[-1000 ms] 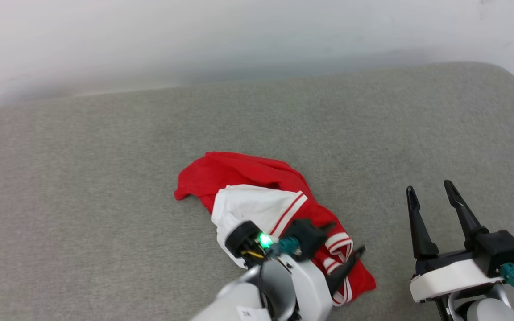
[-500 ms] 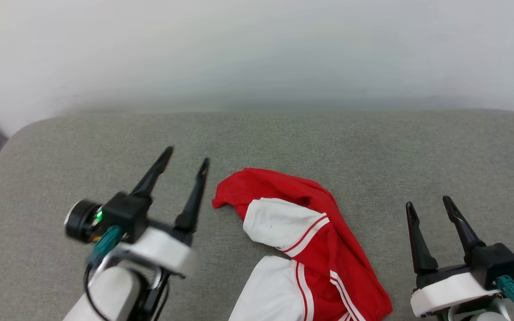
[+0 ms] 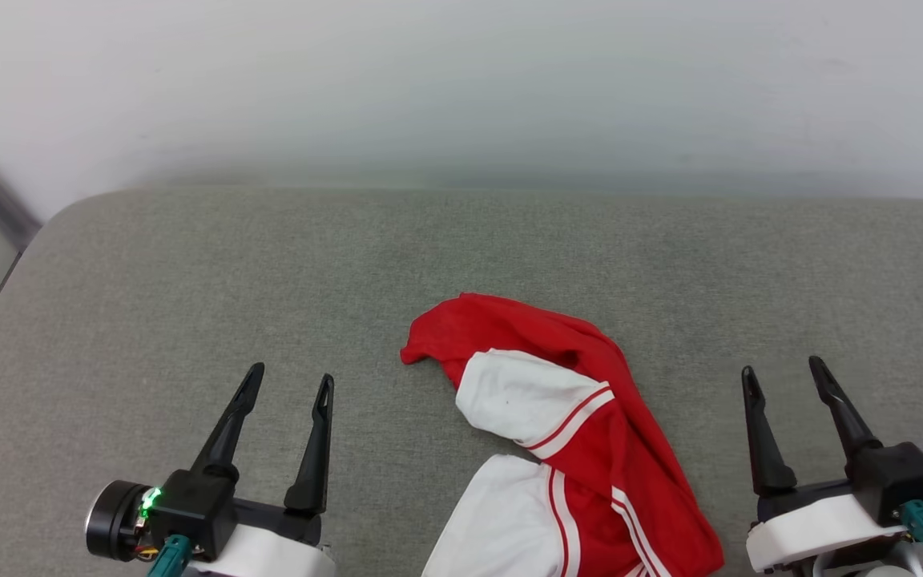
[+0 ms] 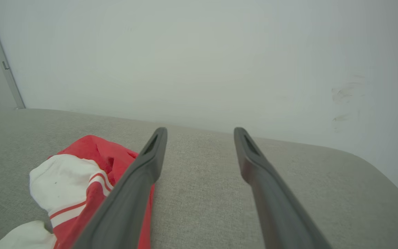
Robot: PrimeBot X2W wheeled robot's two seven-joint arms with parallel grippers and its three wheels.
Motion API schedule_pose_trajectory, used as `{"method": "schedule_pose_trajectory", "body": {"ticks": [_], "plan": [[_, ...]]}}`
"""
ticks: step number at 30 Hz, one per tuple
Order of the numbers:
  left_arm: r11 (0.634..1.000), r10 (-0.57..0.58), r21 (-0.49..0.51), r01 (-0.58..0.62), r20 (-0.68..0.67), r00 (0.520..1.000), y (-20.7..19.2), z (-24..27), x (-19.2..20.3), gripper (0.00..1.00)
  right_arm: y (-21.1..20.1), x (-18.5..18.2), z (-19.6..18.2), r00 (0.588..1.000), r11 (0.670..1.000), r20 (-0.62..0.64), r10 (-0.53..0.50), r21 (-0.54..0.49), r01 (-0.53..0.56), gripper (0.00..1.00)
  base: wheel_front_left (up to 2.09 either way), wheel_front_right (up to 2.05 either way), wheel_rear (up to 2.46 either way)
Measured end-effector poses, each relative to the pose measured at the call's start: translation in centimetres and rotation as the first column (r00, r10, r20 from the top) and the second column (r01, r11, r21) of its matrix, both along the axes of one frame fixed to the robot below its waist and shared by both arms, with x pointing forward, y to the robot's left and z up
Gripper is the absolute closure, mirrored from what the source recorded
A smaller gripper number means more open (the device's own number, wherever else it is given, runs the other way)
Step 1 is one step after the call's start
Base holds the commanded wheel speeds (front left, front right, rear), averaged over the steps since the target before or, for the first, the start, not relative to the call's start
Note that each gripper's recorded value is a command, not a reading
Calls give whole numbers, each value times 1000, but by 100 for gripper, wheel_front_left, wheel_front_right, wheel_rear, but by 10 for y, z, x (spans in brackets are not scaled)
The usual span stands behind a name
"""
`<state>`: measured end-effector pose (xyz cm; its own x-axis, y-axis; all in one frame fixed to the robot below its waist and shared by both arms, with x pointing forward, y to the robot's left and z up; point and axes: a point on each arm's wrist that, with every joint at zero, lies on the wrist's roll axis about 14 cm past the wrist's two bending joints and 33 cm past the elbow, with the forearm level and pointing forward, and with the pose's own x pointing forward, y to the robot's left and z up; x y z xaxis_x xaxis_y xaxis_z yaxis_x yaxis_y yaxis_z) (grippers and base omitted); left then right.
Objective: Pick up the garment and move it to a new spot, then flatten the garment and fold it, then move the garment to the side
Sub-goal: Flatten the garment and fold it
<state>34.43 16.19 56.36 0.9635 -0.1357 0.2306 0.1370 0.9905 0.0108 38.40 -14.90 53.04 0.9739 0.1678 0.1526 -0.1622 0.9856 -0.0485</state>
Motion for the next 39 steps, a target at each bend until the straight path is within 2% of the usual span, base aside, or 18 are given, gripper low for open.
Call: {"method": "schedule_pose_trajectory", "body": {"ticks": [5,7,10,12,16,20,22,25,27,31,33,36,39], "plan": [[1000,-3,5,3,-1,1000,-2,-3,1,0,24,7,2,998,996,-1,67,-58,-67,0,0,0,0],[1000,-3,12,3,6,1000,-2,-1,2,0,39,12,2,994,990,-38,106,-87,-109,0,0,0,0],[1000,0,6,0,7,1000,-2,-1,3,0,67,19,-1,974,970,-120,194,-126,-209,0,0,0,0],[1000,9,1,-9,1,1000,0,-3,3,0,82,23,-6,945,942,-205,254,-169,-290,0,0,0,0],[1000,26,-7,-26,-14,1000,5,-8,3,0,108,27,-22,840,878,-427,335,-181,-442,0,0,0,0],[999,40,-6,-41,-26,999,10,-12,4,0,112,34,-39,714,798,-636,295,-247,-549,0,0,0,0],[999,49,2,-49,-35,998,13,-16,5,0,118,38,-44,639,777,-716,281,-222,-589,0,0,0,0],[998,64,-7,-64,-52,997,16,-21,2,0,128,30,-58,497,733,-827,261,-165,-660,0,0,0,0],[997,77,-4,-77,-56,995,19,-22,1,0,133,32,-61,442,707,-863,243,-154,-691,0,0,0,0],[994,110,-6,-111,-66,992,28,-24,-1,0,133,40,-72,386,658,-908,166,-190,-729,0,0,0,0],[991,129,-5,-130,-76,989,33,-27,-3,0,131,44,-80,364,648,-922,133,-197,-736,0,0,0,0],[987,157,-5,-158,-86,984,40,-29,-6,0,134,41,-95,308,629,-945,108,-174,-757,0,0,0,0],[984,175,-3,-176,-95,980,45,-32,-7,0,138,40,-105,274,616,-956,103,-155,-772,0,0,0,0]]}}
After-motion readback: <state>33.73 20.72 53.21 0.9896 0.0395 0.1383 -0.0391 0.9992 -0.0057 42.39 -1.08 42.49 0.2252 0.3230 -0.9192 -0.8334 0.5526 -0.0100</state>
